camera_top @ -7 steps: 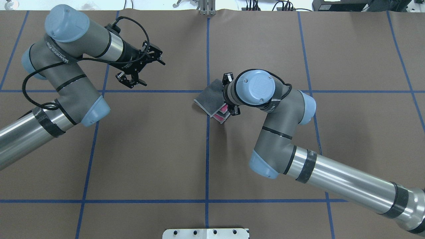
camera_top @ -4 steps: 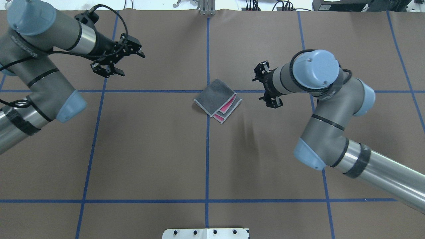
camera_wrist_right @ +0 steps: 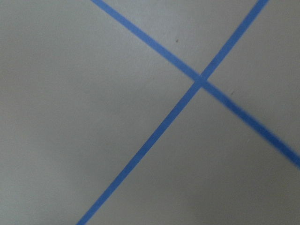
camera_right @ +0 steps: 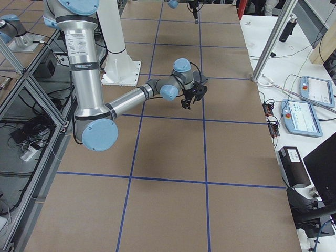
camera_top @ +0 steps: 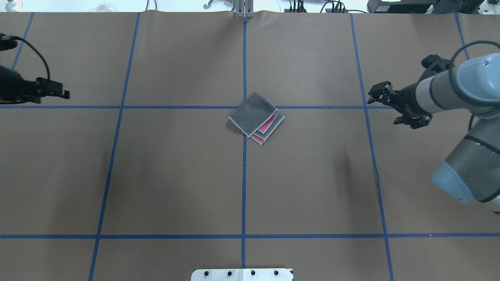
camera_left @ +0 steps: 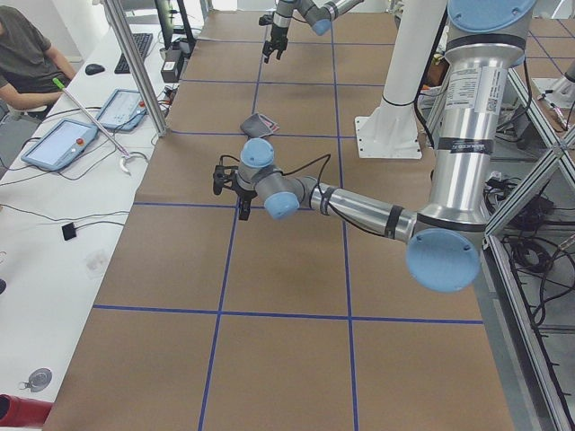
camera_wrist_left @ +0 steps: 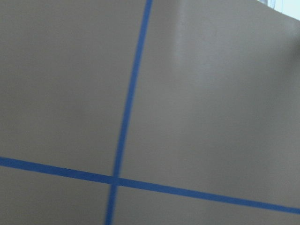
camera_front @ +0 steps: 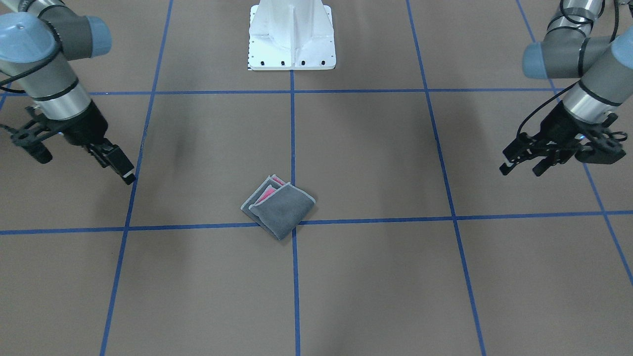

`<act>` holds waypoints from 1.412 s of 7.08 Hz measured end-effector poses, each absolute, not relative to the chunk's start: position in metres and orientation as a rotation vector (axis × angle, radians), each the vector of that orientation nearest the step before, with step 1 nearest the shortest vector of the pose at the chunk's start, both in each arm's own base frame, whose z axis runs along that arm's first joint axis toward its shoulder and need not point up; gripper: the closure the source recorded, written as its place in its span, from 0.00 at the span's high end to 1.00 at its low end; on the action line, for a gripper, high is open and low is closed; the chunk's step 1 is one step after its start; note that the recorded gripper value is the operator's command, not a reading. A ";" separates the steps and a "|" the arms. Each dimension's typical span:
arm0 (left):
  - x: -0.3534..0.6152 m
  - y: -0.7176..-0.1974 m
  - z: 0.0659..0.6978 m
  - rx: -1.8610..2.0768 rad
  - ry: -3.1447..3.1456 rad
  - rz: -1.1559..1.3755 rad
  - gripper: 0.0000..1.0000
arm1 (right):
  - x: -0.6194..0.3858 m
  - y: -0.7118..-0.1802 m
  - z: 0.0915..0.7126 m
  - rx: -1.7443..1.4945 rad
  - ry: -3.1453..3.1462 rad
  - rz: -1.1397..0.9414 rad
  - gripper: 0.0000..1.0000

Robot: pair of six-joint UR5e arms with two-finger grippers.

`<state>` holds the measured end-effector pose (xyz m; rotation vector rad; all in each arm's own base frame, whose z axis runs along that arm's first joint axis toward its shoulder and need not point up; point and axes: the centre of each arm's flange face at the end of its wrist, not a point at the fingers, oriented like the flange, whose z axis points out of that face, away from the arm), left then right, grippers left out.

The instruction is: Fold towel twice with both arms

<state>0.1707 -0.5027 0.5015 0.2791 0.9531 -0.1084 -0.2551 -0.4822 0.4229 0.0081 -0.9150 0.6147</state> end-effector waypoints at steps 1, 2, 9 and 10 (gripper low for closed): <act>0.135 -0.492 0.534 0.308 0.874 -0.029 1.00 | -0.196 -0.490 0.456 0.017 -0.910 0.480 1.00; 0.092 -0.491 0.561 0.313 0.778 0.047 1.00 | -0.134 -0.494 0.494 0.033 -0.918 0.356 1.00; -0.009 -0.486 0.586 0.042 0.807 0.007 1.00 | 0.020 -0.537 0.626 0.005 -0.782 -0.132 1.00; -0.011 -0.485 0.587 0.034 0.806 0.000 1.00 | 0.022 -0.542 0.620 -0.005 -0.776 -0.144 1.00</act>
